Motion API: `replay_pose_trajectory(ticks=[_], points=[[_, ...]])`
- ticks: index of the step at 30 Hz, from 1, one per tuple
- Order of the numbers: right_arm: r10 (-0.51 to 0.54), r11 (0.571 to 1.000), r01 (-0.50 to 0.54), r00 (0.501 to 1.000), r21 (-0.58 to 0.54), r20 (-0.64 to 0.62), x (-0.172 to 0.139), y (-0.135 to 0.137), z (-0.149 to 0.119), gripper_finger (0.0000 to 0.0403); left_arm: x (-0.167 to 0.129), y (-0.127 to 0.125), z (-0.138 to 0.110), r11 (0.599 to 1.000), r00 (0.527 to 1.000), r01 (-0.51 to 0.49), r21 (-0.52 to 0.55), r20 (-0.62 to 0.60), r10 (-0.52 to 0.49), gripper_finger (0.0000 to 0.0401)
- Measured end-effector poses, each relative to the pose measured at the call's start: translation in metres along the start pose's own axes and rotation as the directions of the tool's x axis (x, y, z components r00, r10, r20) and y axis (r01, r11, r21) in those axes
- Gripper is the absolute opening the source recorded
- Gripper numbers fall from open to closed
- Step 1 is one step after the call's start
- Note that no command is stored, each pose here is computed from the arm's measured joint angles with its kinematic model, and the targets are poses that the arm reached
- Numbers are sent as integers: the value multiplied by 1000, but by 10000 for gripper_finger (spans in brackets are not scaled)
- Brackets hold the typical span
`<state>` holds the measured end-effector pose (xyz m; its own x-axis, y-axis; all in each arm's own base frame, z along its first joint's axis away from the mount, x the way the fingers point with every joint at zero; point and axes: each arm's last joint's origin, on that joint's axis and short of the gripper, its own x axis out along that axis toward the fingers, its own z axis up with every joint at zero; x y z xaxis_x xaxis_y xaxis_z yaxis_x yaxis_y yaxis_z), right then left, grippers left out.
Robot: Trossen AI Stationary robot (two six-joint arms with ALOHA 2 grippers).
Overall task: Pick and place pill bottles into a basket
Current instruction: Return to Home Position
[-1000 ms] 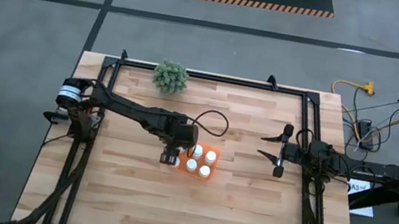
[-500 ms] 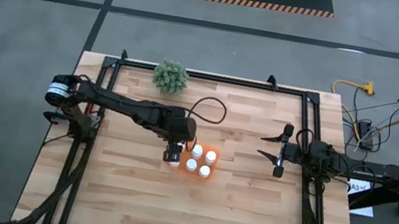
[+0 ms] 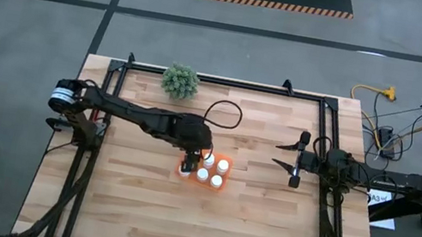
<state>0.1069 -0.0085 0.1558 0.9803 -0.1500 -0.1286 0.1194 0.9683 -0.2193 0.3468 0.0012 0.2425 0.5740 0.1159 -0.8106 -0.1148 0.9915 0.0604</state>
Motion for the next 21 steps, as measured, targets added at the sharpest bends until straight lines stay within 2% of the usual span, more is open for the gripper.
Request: replay_pose_trajectory(ticks=[3, 8, 11, 14, 18, 19, 21], points=[[-1, 1000, 1, 1000, 0, 0, 0, 0, 0, 199, 0, -1, 3, 1000, 996, 23, 15, 87, -24, 217], [0, 1000, 0, 1000, 0, 0, 0, 0, 0, 199, -9, -2, -4, 991, 964, 115, 74, 231, -129, 217], [0, 1000, 0, 1000, 0, 0, 0, 0, 0, 199, -22, 0, -16, 990, 912, 110, 90, 388, -137, 217], [0, 1000, 0, 1000, 0, 0, 0, 0, 0, 199, -39, 4, -36, 991, 796, 96, 94, 590, -133, 217], [0, 1000, 0, 1000, 0, 0, 0, 0, 0, 199, -65, 9, -72, 993, 585, 72, 99, 802, -122, 217], [0, 1000, 0, 1000, 0, 0, 0, 0, 0, 199, -70, 10, -82, 993, 546, 70, 97, 829, -119, 217], [0, 1000, 0, 1000, 0, 0, 0, 0, 0, 199, -76, 12, -101, 993, 502, 68, 94, 857, -116, 217]])
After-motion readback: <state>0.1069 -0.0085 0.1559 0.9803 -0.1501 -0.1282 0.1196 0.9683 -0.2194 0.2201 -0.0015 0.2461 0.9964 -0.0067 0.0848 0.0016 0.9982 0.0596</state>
